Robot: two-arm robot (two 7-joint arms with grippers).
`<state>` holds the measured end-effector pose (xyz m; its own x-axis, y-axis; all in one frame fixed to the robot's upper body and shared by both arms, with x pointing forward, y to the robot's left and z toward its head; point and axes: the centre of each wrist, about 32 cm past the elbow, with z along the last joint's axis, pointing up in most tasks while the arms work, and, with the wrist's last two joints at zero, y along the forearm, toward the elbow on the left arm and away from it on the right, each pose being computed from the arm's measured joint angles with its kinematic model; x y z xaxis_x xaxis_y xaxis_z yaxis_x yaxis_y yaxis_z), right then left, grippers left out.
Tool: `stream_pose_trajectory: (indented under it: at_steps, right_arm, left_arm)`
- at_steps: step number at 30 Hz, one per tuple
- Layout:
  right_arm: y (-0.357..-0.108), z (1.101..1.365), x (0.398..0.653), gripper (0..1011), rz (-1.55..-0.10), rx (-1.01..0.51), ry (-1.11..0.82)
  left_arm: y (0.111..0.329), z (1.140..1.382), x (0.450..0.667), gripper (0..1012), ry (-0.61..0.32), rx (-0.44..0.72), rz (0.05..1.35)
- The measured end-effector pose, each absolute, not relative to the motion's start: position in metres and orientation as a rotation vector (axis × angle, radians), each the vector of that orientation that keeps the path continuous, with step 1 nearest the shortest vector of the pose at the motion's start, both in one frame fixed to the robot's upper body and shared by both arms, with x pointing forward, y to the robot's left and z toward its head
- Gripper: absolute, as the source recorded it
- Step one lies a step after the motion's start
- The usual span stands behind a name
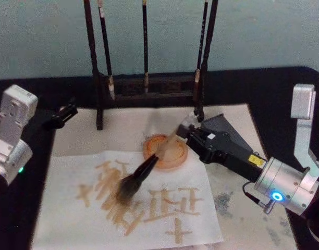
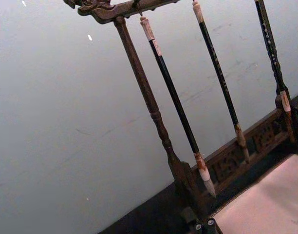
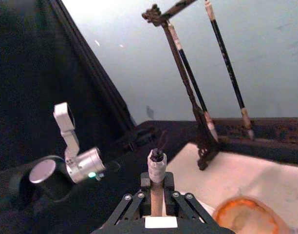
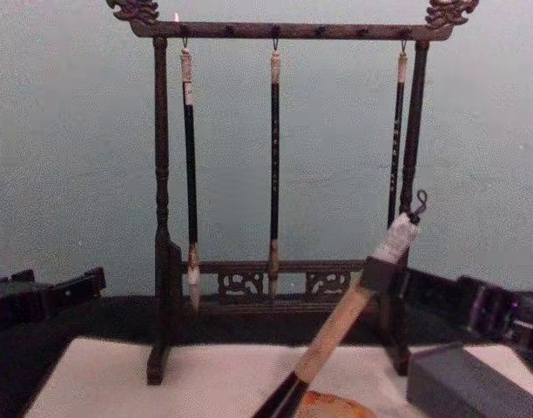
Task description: Pick up the brush from the inkstone, write on the paper, then place the brush back to its original position.
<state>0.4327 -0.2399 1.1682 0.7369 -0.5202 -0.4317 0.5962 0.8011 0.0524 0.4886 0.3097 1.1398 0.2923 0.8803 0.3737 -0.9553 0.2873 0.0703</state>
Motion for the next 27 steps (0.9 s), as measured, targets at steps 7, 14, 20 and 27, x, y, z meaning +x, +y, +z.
stream_pose_trajectory:
  at_steps: [7, 14, 20, 27]
  right_arm:
    - [-0.244, 1.166, 0.431, 156, -0.642, 0.147, 0.411]
    - [-0.255, 1.17, 0.426, 156, -0.674, 0.125, 0.397]
    - [-0.268, 1.171, 0.421, 156, -0.701, 0.124, 0.39]
    - [-0.283, 1.17, 0.416, 156, -0.733, 0.14, 0.396]
  left_arm:
    - [0.31, 1.14, 0.489, 1002, -0.285, 0.304, 1.248]
    - [0.31, 1.14, 0.489, 1002, -0.285, 0.304, 1.248]
    - [0.31, 1.14, 0.489, 1002, -0.285, 0.304, 1.248]
    - [0.31, 1.14, 0.489, 1002, -0.285, 0.304, 1.248]
